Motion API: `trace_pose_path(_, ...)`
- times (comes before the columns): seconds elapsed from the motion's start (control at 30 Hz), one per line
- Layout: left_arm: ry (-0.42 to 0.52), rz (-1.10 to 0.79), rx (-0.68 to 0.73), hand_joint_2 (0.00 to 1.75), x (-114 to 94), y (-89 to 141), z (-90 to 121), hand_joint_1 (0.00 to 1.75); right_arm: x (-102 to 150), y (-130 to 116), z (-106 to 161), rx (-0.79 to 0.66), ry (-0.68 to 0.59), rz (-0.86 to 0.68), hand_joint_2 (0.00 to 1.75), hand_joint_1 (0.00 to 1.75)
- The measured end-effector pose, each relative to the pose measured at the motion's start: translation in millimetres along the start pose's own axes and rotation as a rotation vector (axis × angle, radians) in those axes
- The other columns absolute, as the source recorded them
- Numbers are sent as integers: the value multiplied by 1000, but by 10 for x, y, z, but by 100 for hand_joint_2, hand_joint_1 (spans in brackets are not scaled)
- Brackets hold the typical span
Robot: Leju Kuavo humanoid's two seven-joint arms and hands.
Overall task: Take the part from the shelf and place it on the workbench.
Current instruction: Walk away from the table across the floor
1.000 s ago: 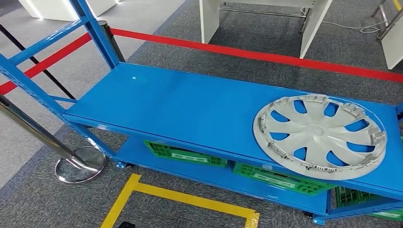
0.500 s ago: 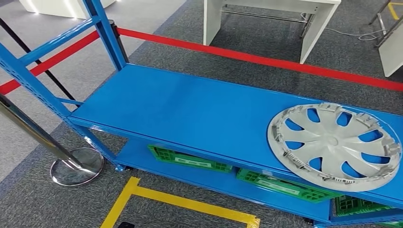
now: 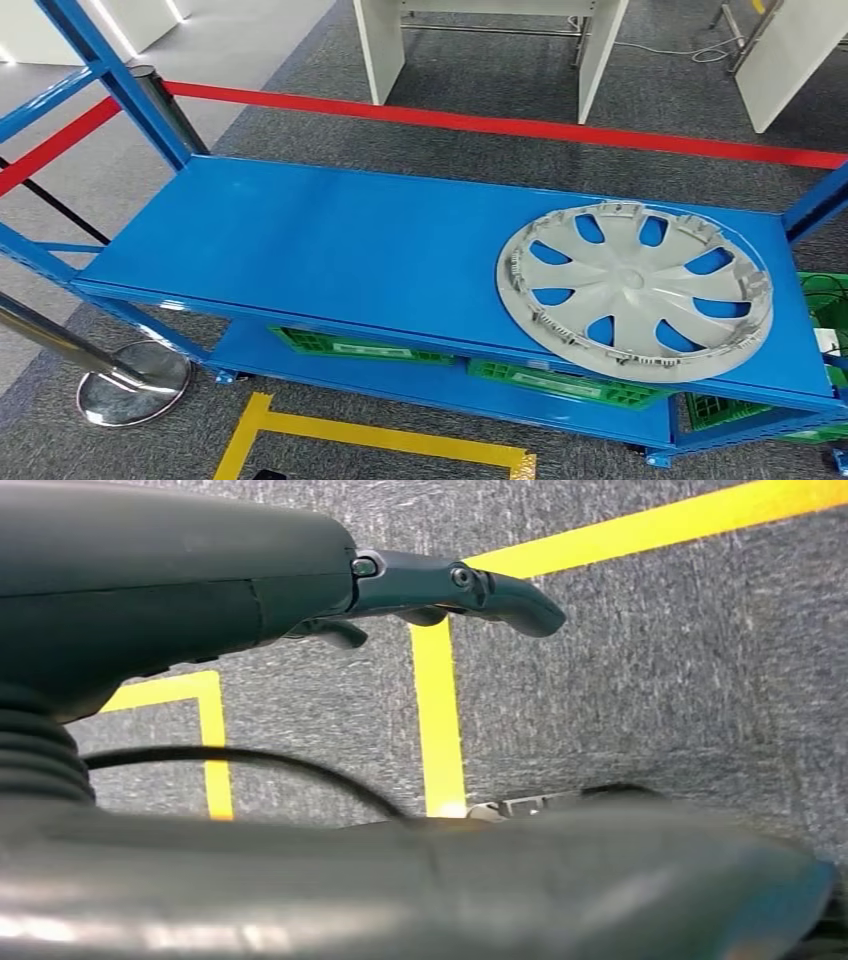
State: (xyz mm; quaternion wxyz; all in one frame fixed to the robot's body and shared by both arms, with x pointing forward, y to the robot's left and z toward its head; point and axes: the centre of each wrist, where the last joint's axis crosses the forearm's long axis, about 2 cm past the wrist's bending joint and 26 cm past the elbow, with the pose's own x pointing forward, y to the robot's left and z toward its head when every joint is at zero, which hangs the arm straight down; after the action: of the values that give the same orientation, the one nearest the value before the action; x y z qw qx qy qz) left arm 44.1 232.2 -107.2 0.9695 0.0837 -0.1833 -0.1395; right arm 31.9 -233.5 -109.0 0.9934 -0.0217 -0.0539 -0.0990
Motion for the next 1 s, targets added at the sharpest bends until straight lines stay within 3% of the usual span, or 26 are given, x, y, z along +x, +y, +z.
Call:
trace_pose_path(0.47,14,16,-3,175,-1,-5,2,0,-12,9,2,1,15,-10,0,0)
trace_pose_path(0.6,27,31,3,175,7,-12,2,0,-39,1,2,-4,15,3,175,0)
trace_pose_path(0.83,53,100,5,175,67,45,-26,0,-155,-91,-4,-23,11,20,175,0)
trace_pose_path(0.97,81,133,-16,0,-46,90,-18,0,-125,-196,-18,-29,-17,19,175,0)
trace_pose_path(1.0,91,141,-23,0,-87,98,-12,0,-88,-222,-22,-31,-32,21,175,0)
